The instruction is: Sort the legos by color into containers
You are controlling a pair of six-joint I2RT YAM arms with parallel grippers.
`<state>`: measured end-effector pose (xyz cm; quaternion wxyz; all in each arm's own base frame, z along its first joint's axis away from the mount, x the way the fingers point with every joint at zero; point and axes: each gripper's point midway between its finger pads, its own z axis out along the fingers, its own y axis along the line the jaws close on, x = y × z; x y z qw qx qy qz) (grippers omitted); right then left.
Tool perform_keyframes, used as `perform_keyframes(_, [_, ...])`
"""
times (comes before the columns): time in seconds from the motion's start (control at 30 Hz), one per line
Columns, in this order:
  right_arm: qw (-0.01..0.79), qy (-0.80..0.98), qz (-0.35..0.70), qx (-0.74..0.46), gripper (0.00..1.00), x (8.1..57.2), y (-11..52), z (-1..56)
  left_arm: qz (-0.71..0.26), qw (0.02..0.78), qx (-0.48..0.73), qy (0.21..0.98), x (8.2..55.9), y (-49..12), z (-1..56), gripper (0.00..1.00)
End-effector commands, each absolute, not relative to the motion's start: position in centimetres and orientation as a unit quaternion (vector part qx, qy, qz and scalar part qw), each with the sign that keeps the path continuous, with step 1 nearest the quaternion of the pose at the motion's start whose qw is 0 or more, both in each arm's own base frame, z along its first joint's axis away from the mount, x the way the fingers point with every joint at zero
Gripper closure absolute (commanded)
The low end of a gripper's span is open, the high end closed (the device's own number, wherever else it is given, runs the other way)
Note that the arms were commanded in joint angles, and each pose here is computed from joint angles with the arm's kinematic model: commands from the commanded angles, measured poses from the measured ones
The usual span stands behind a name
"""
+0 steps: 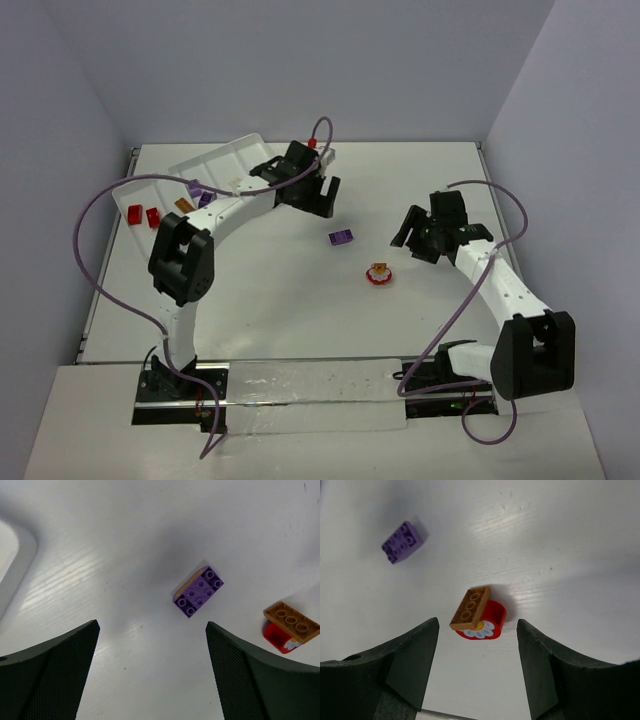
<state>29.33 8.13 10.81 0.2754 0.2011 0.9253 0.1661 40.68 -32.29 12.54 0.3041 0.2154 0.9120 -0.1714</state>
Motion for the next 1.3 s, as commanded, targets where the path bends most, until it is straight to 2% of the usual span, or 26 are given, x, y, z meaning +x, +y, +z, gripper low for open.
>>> perform_keyframes(0.0, [0.344, 0.904, 0.153, 0.202, 0.29, 30.8, 7.0, 15.8, -0.150, 0.336, 0.322, 0.872, 40.5, -36.9, 11.8, 0.02])
perform_keyframes(0.2, [0.369, 0.896, 0.150, 0.196, 0.28, 31.0, 6.5, 18.3, -0.108, 0.339, 0.349, 0.867, 40.4, -38.6, 9.2, 0.01])
perform_keyframes(0.6, [0.379, 0.892, 0.156, 0.193, 0.27, 30.8, 6.4, 19.2, -0.064, 0.331, 0.352, 0.873, 41.5, -39.6, 5.1, 0.01])
perform_keyframes(1.0, [0.378, 0.891, 0.163, 0.192, 0.27, 30.9, 6.5, 19.5, -0.076, 0.304, 0.359, 0.879, 40.0, -39.4, 3.9, 0.32])
perform_keyframes(1.03, [0.378, 0.891, 0.163, 0.192, 0.27, 30.9, 6.5, 19.4, -0.076, 0.304, 0.358, 0.880, 40.0, -39.4, 3.9, 0.33])
perform_keyframes(1.27, [0.379, 0.890, 0.169, 0.189, 0.27, 31.1, 6.8, 19.7, -0.068, 0.301, 0.344, 0.887, 39.4, -38.4, 4.3, 0.59])
